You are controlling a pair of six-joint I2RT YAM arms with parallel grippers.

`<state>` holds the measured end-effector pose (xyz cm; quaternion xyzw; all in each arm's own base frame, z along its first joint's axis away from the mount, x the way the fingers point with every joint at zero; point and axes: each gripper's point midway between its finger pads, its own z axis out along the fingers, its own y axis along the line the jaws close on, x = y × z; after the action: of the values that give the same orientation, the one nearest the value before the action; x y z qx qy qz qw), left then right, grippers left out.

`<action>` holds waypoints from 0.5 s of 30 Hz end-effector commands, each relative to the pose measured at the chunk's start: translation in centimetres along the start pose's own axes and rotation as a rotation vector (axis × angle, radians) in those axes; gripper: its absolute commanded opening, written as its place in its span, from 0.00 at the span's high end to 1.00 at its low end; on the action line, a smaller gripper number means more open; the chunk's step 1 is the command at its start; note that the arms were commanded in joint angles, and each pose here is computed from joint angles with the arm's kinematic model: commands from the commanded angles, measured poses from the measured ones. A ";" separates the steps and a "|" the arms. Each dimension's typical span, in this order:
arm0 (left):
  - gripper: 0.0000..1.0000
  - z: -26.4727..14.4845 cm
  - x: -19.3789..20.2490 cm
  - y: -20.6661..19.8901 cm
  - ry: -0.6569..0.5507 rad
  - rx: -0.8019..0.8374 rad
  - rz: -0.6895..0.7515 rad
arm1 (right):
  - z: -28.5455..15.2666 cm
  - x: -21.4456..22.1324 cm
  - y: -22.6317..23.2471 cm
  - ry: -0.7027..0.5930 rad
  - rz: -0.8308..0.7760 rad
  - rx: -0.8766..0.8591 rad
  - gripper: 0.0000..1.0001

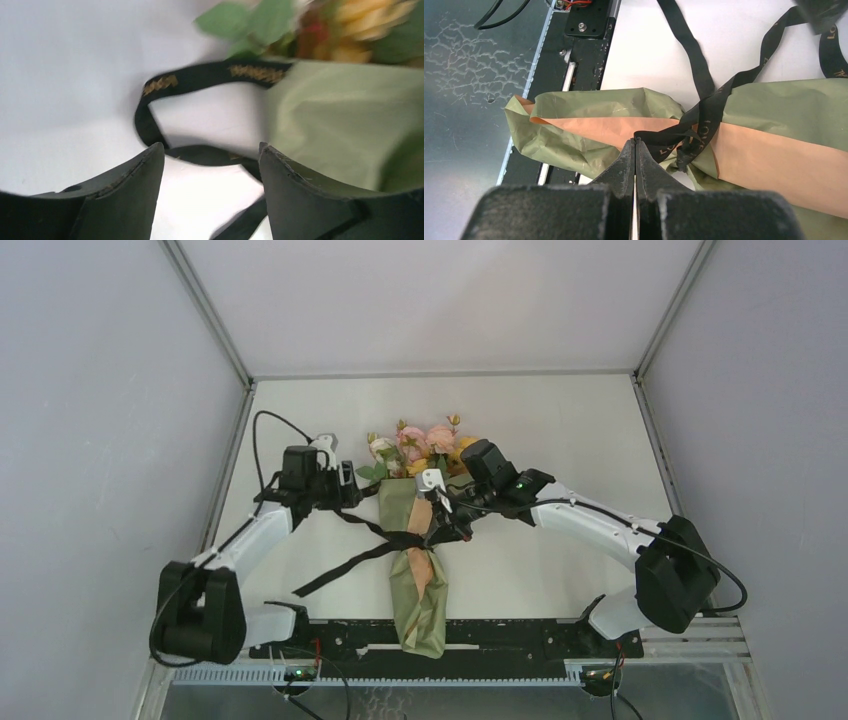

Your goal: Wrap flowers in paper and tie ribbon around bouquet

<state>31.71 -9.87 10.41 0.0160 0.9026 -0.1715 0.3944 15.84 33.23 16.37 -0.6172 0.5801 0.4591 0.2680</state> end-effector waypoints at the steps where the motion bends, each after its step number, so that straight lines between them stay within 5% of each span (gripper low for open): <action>1: 0.26 -0.3 2.0 5.3 0.189 -0.247 0.065 | -0.1 -1.3 0.1 -0.031 -0.036 -0.003 1.00; 10: 0.35 1.6 1.9 8.2 0.433 -0.335 0.109 | -0.3 -1.3 -0.1 -0.035 -0.051 -0.006 1.00; 15: 0.36 2.8 2.6 7.9 0.453 -0.300 0.108 | -0.3 -1.2 0.2 -0.033 -0.045 -0.016 1.00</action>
<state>33.31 -3.72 4.09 0.0250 0.9793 -0.0075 0.2009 15.89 33.19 16.38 -0.6182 0.5786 0.4589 0.2692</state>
